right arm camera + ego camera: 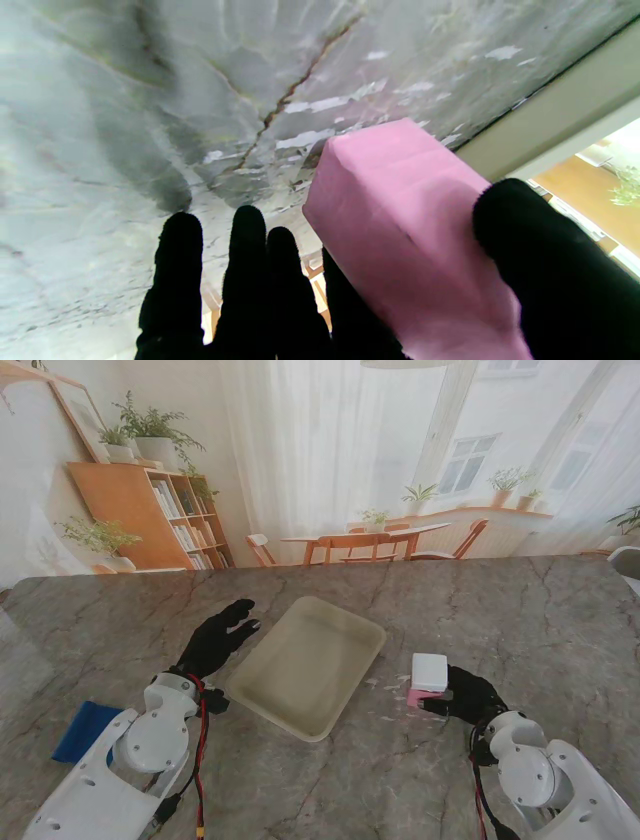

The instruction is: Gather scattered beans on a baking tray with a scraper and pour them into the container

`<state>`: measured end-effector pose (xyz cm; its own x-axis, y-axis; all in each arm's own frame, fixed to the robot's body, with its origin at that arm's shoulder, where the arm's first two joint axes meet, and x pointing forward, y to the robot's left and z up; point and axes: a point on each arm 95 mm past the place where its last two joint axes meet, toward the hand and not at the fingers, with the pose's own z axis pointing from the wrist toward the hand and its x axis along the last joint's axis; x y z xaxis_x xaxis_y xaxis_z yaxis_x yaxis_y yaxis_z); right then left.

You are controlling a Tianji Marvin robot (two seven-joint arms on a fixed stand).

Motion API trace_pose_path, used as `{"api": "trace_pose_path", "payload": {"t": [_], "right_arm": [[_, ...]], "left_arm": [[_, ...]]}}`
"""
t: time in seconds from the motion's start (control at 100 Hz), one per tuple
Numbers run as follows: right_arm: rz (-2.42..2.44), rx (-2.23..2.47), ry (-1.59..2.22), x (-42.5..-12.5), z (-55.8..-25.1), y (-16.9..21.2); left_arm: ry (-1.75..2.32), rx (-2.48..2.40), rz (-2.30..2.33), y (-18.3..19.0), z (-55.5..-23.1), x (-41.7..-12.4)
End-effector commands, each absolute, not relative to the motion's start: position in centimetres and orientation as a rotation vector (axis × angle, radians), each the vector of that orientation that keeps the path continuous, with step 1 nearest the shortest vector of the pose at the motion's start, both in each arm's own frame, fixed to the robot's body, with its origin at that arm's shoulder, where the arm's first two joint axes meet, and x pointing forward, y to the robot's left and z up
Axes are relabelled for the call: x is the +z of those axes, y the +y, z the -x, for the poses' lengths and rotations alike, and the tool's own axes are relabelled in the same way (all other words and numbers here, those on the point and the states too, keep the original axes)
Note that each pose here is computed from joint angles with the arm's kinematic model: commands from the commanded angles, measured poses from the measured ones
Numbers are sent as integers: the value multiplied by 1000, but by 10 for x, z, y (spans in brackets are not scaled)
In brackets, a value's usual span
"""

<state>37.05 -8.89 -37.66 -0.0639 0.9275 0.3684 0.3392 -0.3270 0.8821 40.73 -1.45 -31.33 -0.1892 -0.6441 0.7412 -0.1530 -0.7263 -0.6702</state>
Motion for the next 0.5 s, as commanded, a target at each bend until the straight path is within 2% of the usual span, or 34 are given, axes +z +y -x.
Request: {"api": "trace_pose_path", "payload": {"t": [0.0, 0.49], "right_arm": [[-1699, 1374, 1377, -382, -366, -93], [-1734, 1335, 1422, -371, -370, -102]], "left_arm": [[919, -1985, 1744, -16, -407, -315], [919, -1985, 1750, -15, -407, -315]]}}
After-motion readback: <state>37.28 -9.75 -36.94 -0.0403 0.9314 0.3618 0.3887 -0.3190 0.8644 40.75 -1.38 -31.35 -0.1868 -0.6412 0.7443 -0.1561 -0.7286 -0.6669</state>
